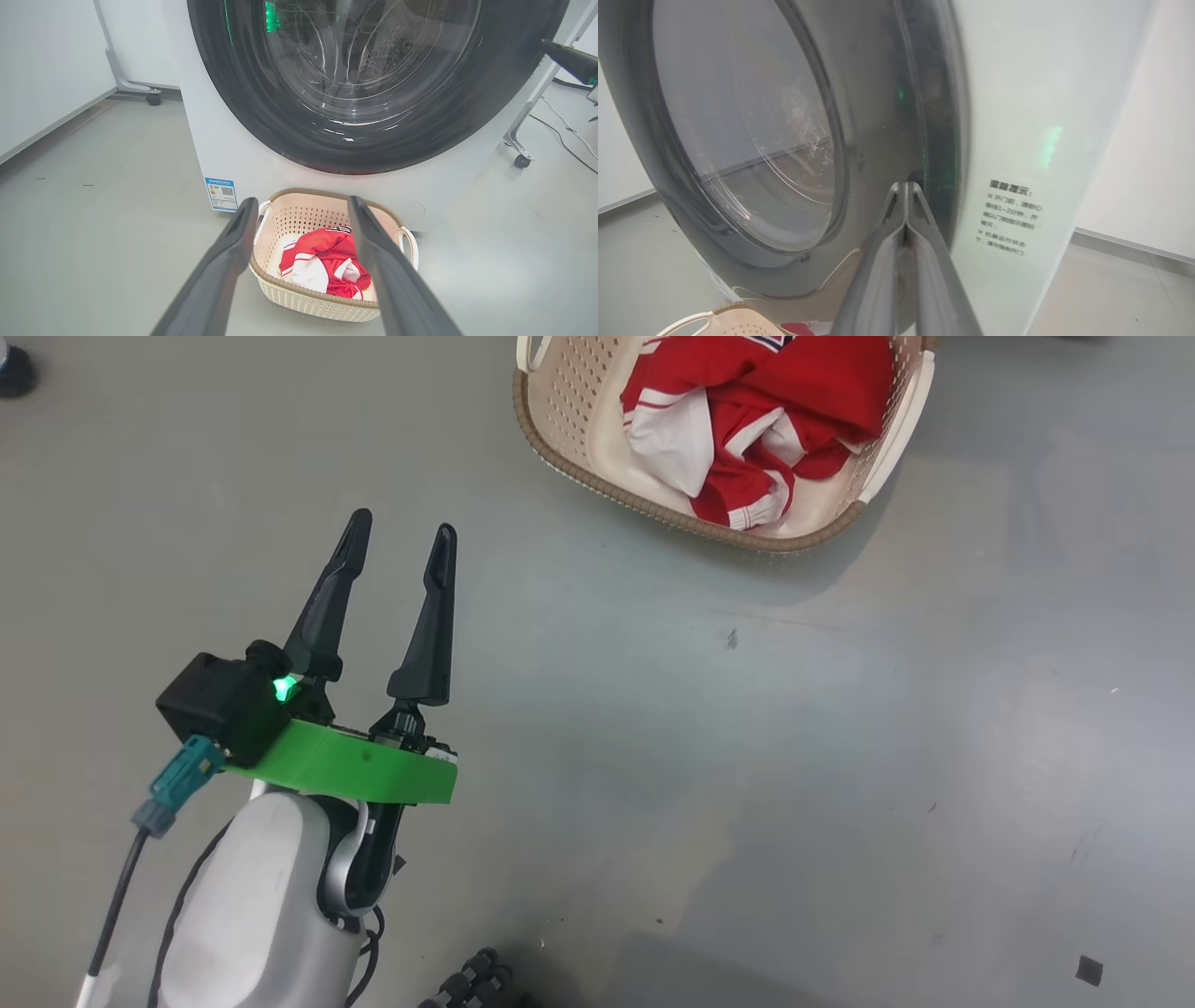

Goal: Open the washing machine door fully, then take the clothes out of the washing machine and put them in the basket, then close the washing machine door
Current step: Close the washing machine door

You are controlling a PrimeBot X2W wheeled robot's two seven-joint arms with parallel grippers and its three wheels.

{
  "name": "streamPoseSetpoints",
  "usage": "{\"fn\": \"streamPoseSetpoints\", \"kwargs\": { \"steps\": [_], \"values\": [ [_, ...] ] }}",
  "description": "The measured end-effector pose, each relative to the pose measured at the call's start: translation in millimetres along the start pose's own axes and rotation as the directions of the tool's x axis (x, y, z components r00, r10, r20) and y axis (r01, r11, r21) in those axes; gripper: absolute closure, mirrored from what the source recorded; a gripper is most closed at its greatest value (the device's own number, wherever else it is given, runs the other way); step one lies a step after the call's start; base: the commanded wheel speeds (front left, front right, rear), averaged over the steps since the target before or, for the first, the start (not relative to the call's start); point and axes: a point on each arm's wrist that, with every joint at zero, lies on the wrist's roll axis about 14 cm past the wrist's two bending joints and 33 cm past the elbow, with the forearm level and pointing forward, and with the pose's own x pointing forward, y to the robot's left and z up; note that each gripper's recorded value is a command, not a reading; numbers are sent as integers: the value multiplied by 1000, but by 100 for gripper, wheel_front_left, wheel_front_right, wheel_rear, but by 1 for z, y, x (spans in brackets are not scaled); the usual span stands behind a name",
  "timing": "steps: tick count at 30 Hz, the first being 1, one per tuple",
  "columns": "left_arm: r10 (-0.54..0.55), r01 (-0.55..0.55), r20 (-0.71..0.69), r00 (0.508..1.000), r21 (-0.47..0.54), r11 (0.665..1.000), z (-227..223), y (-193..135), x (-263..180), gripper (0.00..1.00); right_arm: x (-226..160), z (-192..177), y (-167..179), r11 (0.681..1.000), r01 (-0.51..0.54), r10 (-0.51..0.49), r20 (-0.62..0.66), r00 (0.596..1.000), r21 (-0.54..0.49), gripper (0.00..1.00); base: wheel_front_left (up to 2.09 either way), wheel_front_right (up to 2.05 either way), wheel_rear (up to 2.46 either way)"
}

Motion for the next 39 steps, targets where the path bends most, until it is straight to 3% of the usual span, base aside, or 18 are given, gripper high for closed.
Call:
{"fn": "streamPoseSetpoints", "kwargs": {
  "steps": [9, 20, 34, 39],
  "values": [
    [-28, 27, 64, 998, 7, 1000, 27, -10, -6, 0, -37, -2, 6, 999, -12, 10, -49, 999, -39, 100, 0, 0, 0],
    [-92, 88, 101, 991, 45, 995, 48, -25, -23, 0, -99, 10, 20, 1000, 25, -24, -98, 995, 14, 100, 0, 0, 0],
    [-157, 155, 103, 982, 29, 988, 49, -47, -61, 0, -203, 32, 11, 980, 191, -182, -147, 972, 49, 100, 0, 0, 0],
    [-172, 170, 125, 977, 23, 985, 55, -52, -72, 0, -233, 52, 8, 965, 252, -243, -109, 964, 72, 100, 0, 0, 0]
  ]
}}
